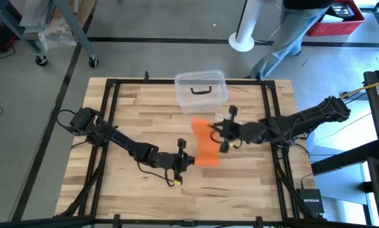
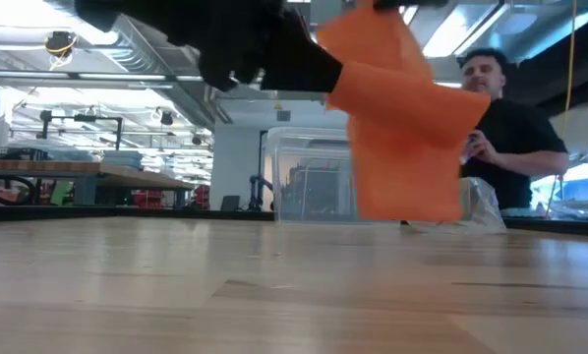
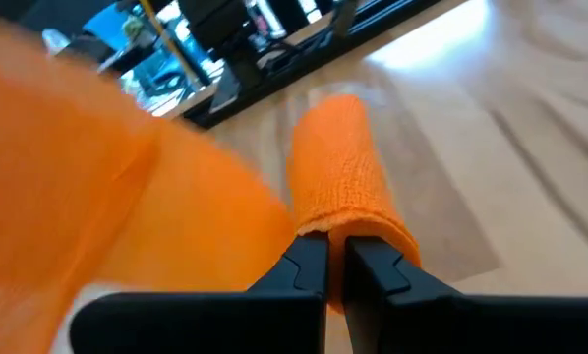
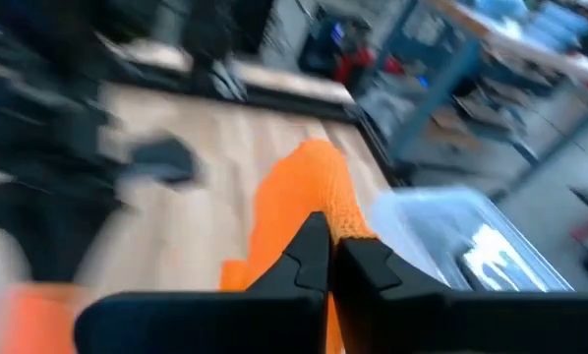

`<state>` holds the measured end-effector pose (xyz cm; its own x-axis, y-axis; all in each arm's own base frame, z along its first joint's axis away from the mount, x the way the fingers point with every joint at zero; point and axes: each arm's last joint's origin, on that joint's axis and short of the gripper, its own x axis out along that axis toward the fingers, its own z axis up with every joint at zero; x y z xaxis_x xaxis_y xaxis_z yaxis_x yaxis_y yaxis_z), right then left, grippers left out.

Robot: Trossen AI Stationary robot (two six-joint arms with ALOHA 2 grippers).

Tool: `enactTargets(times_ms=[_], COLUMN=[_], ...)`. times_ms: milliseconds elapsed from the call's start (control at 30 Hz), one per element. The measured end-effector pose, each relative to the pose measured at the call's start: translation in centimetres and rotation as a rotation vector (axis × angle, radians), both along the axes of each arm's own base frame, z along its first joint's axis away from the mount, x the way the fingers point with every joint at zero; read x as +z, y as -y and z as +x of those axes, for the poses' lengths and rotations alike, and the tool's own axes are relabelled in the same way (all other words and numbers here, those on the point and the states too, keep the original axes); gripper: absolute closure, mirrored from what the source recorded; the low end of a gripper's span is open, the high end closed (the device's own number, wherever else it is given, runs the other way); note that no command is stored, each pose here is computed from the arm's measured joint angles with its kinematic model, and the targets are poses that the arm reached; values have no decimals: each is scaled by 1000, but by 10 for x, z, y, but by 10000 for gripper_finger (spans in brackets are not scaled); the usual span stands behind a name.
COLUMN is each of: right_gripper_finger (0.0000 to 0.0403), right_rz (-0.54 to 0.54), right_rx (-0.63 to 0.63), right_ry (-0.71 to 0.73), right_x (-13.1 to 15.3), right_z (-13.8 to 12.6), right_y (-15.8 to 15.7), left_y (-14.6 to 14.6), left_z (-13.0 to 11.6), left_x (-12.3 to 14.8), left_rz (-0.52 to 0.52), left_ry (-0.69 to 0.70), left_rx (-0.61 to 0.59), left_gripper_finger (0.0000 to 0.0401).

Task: Roll bandage
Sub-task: Roll the orange bandage

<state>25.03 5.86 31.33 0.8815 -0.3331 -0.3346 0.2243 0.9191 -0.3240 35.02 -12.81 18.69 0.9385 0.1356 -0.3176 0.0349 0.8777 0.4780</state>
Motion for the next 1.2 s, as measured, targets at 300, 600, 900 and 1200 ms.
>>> enactTargets(times_ms=[300, 600, 900, 1200], right_gripper_finger=[387, 243, 144, 133], right_rz=[114, 354, 451, 436], right_rx=[-226, -159, -116, -65], right_ry=[-183, -258, -374, -368], right_x=[-25, -40, 28, 51], right_z=[4, 12, -17, -40], right_y=[53, 72, 68, 55], left_y=[32, 28, 13, -18], left_z=[-9, -28, -44, -43], left_x=[15, 69, 93, 87], left_rz=[-3, -122, -130, -23], left_ry=[37, 167, 144, 46], left_rx=[-104, -162, -173, 84], left_gripper_finger=[397, 396, 396, 396])
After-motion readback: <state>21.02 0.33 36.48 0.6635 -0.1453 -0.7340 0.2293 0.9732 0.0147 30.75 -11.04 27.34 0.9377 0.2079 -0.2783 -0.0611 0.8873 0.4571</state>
